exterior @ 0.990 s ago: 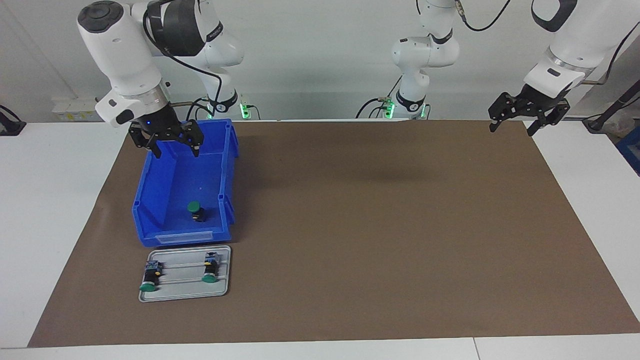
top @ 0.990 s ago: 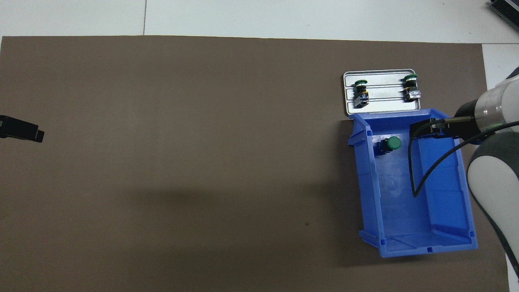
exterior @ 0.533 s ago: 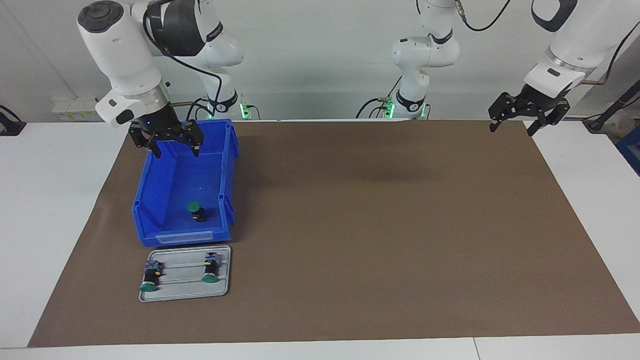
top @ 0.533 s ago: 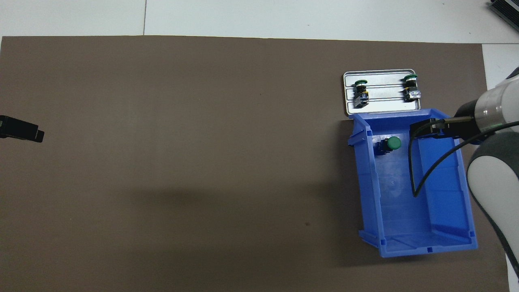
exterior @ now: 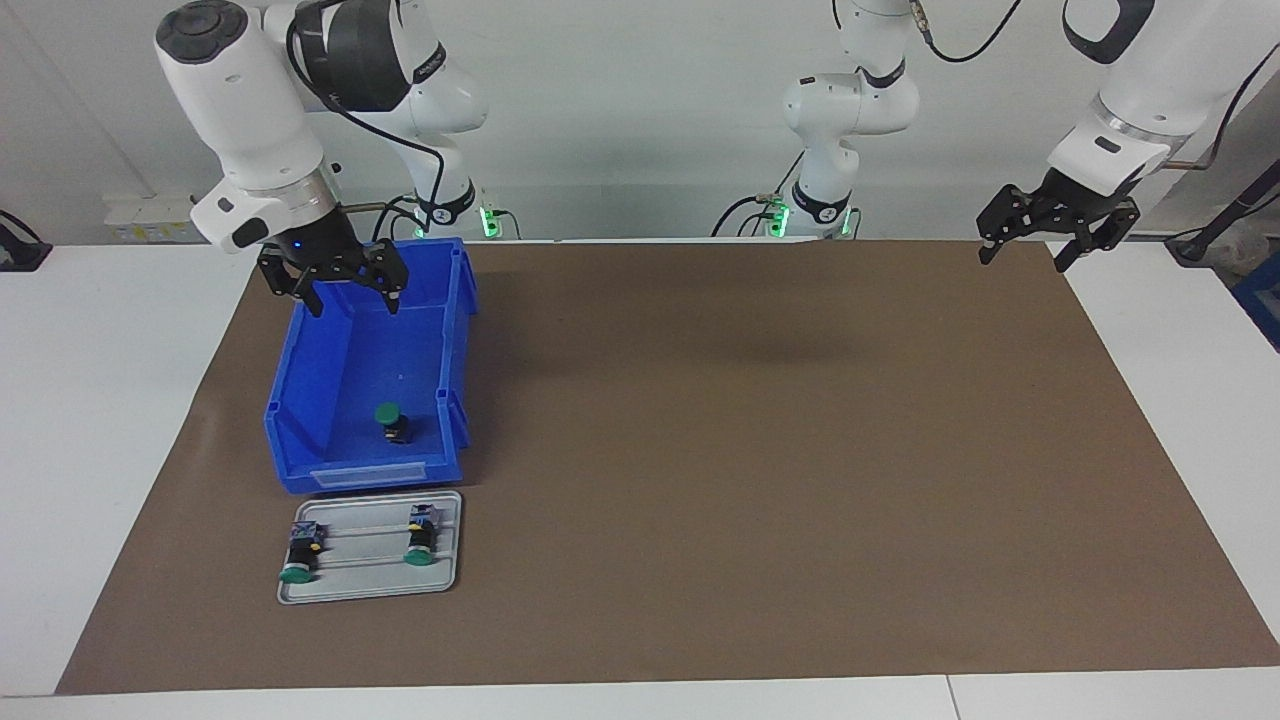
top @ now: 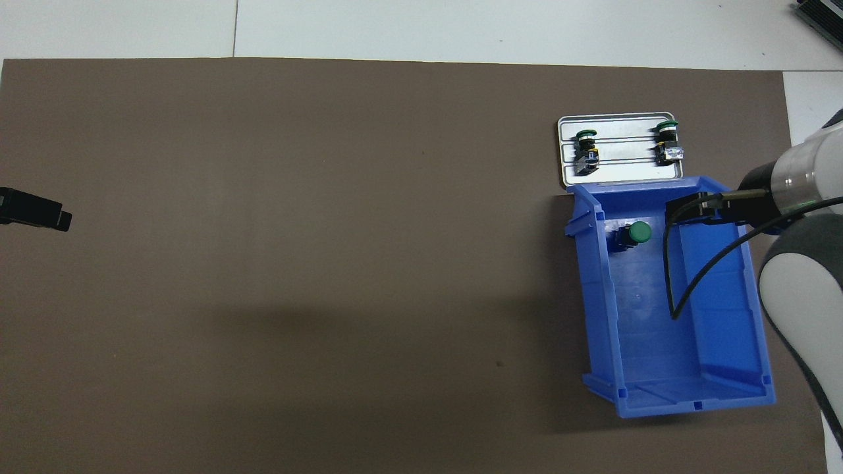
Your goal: Place and press button with both arms
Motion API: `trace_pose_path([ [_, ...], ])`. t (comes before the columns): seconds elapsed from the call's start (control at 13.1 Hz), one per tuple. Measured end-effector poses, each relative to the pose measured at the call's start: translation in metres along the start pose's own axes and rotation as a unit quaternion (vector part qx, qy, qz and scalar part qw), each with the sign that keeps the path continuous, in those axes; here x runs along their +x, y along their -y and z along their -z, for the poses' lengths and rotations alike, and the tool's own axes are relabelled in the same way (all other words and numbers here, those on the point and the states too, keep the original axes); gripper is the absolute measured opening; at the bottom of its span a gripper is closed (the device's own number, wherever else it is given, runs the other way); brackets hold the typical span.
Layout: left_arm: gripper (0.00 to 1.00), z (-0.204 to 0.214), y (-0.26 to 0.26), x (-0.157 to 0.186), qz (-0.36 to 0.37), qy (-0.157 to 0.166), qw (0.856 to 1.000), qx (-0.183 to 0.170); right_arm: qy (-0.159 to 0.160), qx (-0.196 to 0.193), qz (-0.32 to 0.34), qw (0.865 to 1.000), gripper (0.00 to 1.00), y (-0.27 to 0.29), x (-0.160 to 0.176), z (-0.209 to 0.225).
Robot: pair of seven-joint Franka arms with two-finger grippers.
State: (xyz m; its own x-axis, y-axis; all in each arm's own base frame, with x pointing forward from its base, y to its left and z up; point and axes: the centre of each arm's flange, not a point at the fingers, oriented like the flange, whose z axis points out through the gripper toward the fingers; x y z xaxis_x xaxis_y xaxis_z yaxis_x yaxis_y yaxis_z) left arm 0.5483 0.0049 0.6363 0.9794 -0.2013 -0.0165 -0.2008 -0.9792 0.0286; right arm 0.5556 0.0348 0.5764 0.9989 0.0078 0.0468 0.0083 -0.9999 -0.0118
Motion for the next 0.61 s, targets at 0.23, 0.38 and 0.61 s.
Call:
trace_pose_path([
  [0.23,1.0,0.0,0.0,0.0,0.0,0.0,1.0,0.0,-0.032,-0.003,-0.004,0.999,1.0,-0.005,-0.002,0.033],
  [0.38,1.0,0.0,0.0,0.0,0.0,0.0,1.0,0.0,-0.048,-0.004,-0.016,0.999,1.0,-0.019,-0.017,0.063],
  [0.61,1.0,0.0,0.0,0.0,0.0,0.0,1.0,0.0,-0.043,-0.005,-0.012,0.999,1.0,-0.015,-0.032,0.091],
])
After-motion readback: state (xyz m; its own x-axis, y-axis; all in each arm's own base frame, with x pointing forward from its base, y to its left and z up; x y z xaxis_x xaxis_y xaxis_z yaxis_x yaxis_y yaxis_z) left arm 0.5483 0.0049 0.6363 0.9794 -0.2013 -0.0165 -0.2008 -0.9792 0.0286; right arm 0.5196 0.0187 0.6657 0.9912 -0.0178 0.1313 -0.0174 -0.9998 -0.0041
